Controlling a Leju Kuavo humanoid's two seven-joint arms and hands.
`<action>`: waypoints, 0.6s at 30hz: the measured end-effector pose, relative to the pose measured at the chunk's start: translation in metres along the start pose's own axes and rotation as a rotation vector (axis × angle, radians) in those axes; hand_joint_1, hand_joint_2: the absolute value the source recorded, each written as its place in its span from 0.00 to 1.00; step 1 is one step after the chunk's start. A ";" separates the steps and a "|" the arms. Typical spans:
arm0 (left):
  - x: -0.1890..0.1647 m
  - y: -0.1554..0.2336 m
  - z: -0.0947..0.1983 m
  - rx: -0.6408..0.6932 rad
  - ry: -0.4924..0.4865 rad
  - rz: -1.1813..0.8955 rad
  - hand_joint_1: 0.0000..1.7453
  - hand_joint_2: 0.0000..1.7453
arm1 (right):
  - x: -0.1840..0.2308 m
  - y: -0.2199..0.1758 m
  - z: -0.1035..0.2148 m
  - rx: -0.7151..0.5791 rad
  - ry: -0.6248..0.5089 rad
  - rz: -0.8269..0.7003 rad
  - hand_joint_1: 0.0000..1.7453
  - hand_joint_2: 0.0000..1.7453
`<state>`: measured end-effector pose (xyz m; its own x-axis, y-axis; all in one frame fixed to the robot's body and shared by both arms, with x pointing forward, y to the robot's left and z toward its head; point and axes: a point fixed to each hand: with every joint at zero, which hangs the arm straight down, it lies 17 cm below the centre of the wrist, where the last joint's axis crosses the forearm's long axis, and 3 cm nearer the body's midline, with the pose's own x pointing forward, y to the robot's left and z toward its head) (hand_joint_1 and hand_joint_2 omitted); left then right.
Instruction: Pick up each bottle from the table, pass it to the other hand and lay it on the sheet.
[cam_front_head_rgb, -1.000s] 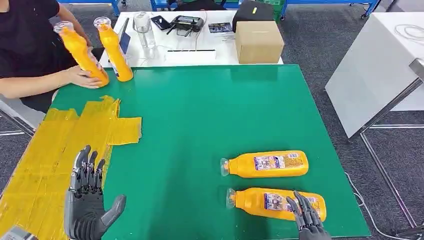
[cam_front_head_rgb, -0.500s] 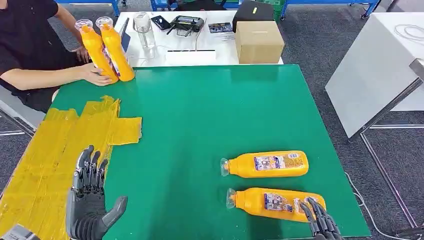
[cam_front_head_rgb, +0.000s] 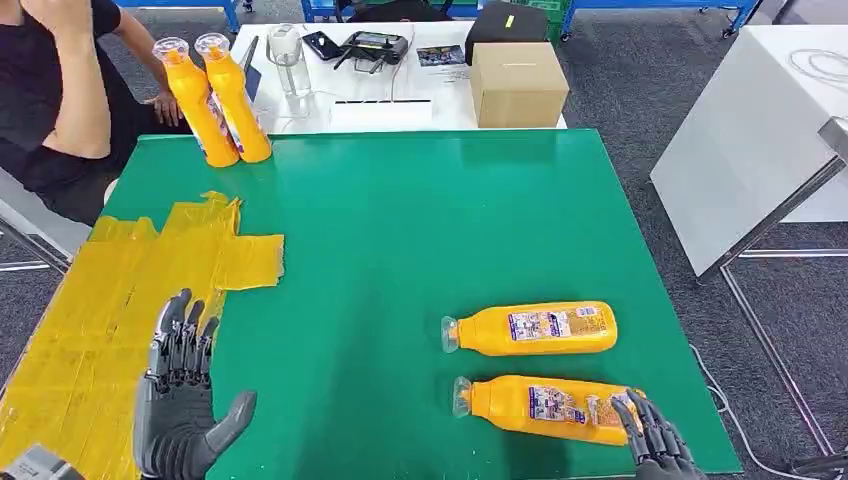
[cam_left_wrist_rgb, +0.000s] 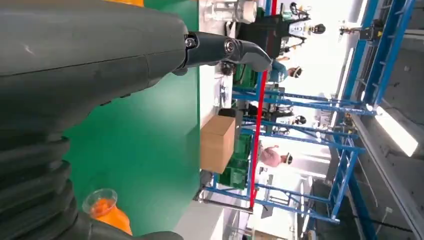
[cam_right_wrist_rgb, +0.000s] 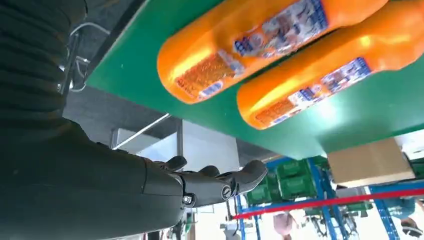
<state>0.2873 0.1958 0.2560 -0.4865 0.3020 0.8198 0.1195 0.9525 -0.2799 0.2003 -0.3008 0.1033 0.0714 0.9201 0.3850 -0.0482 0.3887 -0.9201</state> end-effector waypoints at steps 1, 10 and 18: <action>0.000 0.000 0.000 -0.001 -0.001 0.005 0.00 1.00 | -0.003 -0.002 -0.002 -0.001 -0.001 0.005 0.00 1.00; -0.002 -0.004 -0.001 -0.022 0.003 0.018 0.00 1.00 | -0.022 -0.009 -0.022 0.030 -0.051 0.051 0.00 1.00; -0.003 -0.006 -0.001 -0.035 0.004 0.034 0.00 1.00 | -0.048 -0.013 -0.029 0.033 0.017 0.082 0.00 1.00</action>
<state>0.2886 0.1890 0.2555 -0.4785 0.3343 0.8120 0.1659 0.9425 -0.2903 0.2269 -0.3511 0.0951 0.0830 0.9481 0.3069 -0.0870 0.3137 -0.9455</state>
